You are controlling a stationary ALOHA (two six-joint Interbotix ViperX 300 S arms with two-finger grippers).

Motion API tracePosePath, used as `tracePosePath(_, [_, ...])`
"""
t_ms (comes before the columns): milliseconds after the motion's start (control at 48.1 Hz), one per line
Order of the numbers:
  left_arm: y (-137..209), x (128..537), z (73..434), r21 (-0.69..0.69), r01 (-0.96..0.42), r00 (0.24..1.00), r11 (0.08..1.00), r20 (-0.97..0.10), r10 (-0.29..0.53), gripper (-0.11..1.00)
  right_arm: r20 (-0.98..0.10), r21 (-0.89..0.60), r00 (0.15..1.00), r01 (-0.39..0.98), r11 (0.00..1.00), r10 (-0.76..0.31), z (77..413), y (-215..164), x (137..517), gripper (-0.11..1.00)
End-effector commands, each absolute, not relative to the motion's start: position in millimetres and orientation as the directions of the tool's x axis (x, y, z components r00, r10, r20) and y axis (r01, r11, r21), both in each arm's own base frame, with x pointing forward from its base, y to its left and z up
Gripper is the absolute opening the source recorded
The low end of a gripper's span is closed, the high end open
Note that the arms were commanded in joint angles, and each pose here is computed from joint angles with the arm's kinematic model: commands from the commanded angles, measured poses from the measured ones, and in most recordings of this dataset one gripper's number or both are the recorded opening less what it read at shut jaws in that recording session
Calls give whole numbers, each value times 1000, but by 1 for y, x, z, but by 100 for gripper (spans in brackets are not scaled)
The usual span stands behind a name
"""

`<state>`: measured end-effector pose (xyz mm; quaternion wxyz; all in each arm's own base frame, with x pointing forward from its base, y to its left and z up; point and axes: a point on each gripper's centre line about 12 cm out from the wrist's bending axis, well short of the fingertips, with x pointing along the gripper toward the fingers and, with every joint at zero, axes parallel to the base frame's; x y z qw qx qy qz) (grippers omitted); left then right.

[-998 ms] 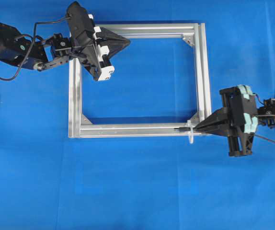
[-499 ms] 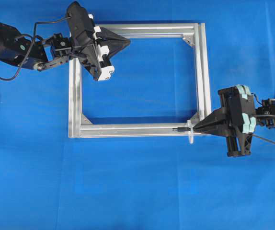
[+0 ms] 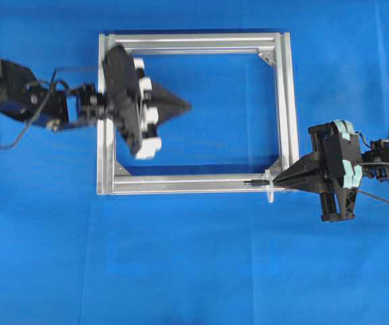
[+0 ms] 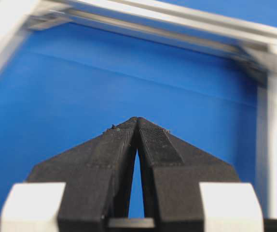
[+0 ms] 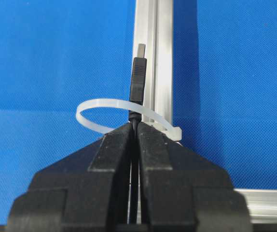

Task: Insert the wire through the string loop located on the right side.
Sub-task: 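Push the plug leftward through the zip-tie loop with the right gripper, then move the left gripper toward the plug protruding from the loop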

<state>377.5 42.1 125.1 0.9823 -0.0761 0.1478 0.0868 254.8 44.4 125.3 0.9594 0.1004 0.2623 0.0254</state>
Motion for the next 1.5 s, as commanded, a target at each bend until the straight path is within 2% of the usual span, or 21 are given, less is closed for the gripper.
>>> tracePosePath(0, [23,380,142,-148,-142,961,979,-258,100,0,-478,211,872,3,978,101,131,45,259,-4])
tracePosePath(250, [-32,372,140,-224,-21,961,974,-273,-42,0,-480,209,872,2,978,101,130,45,259,-4])
tracePosePath(457, [-58,370,141,-231,43,957,972,-271,-107,0,-478,209,872,2,978,101,131,45,259,-4])
tracePosePath(832, [-61,378,143,-225,48,954,973,-277,-112,0,-478,209,872,2,978,101,131,45,259,-4])
tracePosePath(1248, [-60,446,165,-135,59,952,989,-292,-96,0,-477,209,873,2,978,101,131,45,259,-4])
tracePosePath(1476, [-54,484,182,-128,47,954,991,-288,-82,0,-476,210,874,1,978,101,131,45,260,-4])
